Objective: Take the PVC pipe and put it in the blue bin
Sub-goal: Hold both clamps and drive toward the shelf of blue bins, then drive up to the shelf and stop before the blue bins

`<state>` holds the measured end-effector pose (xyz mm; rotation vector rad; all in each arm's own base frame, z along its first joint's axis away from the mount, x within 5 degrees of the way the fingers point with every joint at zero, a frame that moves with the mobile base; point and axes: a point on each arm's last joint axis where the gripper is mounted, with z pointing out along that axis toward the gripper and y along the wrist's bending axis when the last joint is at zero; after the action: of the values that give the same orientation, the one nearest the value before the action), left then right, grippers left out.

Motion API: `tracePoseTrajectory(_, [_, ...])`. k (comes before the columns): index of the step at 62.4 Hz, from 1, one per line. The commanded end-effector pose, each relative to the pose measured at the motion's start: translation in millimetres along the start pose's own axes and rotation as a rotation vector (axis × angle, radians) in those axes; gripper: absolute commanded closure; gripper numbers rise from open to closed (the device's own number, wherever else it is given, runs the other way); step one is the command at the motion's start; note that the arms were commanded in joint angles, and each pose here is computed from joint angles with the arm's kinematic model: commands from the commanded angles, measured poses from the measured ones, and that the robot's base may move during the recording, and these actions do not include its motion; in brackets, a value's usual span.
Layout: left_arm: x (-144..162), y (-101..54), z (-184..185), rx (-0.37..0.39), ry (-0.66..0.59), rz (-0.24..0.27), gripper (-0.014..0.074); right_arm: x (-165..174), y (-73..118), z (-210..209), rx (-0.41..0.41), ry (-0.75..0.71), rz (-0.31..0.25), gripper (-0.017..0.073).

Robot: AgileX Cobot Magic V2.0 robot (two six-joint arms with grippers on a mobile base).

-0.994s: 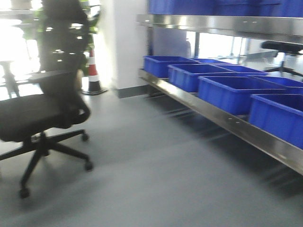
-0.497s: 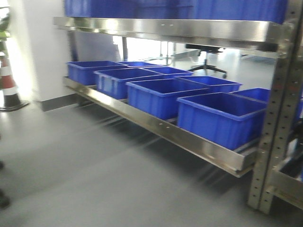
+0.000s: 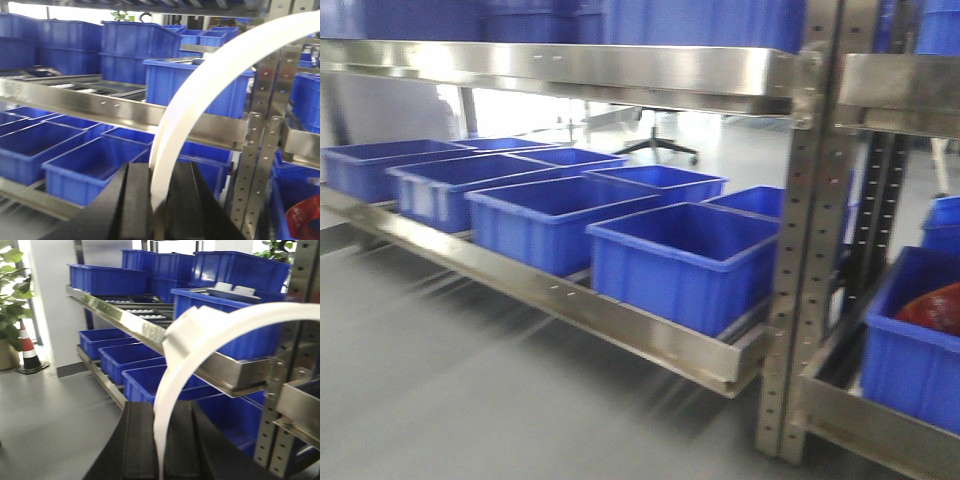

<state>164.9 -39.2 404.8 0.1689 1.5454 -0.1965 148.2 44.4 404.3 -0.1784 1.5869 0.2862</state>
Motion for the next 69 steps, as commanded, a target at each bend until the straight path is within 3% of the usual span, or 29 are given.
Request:
tracePoseTrajectory(1, [-3.1,0.4,-1.1,-0.002,-0.032,-0.003,0.0705,-3.8,0.4,-1.8,-0.002,-0.038,-0.004,0.0727])
tracePoseTrajectory(69, [-3.1,0.4,-1.1,-0.002,-0.032,-0.003,0.0705,-3.5,0.4,-1.2,-0.002,-0.035,-0.004,0.0727])
